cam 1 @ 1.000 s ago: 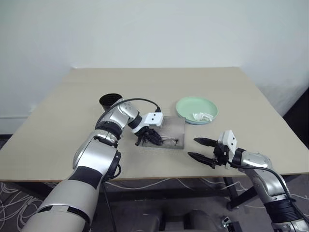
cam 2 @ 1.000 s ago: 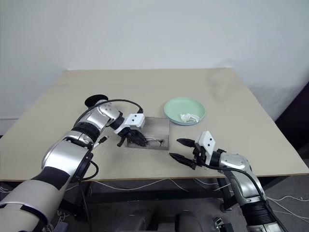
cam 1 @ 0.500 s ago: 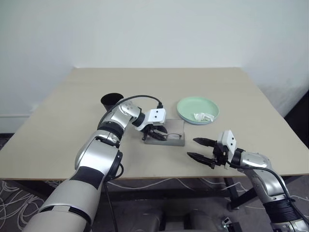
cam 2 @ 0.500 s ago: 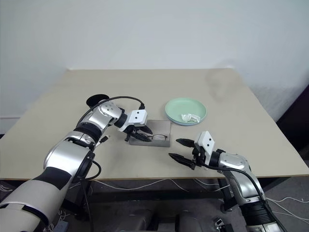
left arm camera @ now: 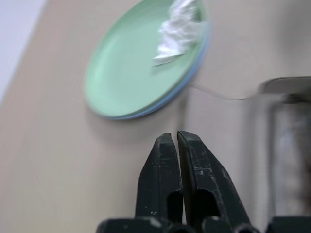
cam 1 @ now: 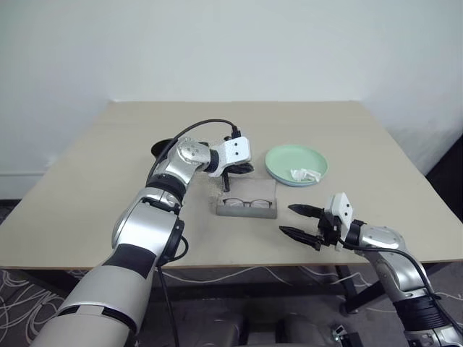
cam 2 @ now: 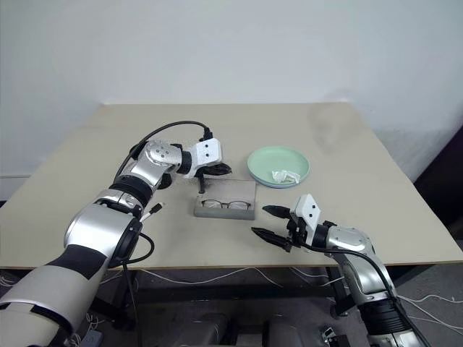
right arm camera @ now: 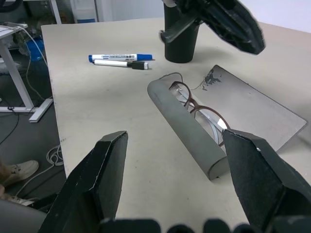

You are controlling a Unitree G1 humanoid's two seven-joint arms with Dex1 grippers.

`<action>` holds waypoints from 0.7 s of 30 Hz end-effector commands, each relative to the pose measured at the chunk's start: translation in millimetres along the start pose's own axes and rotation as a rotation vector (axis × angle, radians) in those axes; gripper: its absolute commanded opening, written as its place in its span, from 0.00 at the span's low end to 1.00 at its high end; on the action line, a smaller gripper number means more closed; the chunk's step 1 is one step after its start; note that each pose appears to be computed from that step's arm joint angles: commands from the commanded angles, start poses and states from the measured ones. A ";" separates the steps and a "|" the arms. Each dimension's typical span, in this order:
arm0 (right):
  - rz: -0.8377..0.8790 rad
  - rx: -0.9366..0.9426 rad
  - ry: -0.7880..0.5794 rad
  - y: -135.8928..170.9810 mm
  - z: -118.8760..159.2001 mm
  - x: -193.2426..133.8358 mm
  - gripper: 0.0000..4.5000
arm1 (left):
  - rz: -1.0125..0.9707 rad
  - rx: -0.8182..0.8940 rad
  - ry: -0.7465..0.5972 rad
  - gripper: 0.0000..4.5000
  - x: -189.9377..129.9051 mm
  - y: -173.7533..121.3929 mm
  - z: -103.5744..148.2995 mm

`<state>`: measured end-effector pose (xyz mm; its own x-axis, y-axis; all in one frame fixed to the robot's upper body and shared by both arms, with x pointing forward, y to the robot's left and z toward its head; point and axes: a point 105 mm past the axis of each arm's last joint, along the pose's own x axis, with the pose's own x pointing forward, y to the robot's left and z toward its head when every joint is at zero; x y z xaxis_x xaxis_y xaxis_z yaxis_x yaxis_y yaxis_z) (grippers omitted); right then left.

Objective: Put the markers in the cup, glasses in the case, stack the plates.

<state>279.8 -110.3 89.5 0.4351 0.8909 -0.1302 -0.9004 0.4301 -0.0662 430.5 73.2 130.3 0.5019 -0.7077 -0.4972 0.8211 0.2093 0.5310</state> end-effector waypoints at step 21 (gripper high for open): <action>-0.016 -0.053 -0.055 -0.6 17.9 2.0 0.75 | 0.168 0.113 0.331 0.00 11.9 -7.1 -53.8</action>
<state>281.1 -108.9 90.9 0.4490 0.8853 -0.1215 -0.8935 0.4434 -0.0710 446.4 103.0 82.9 0.7171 -0.3941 -0.5749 0.6793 0.2104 0.7031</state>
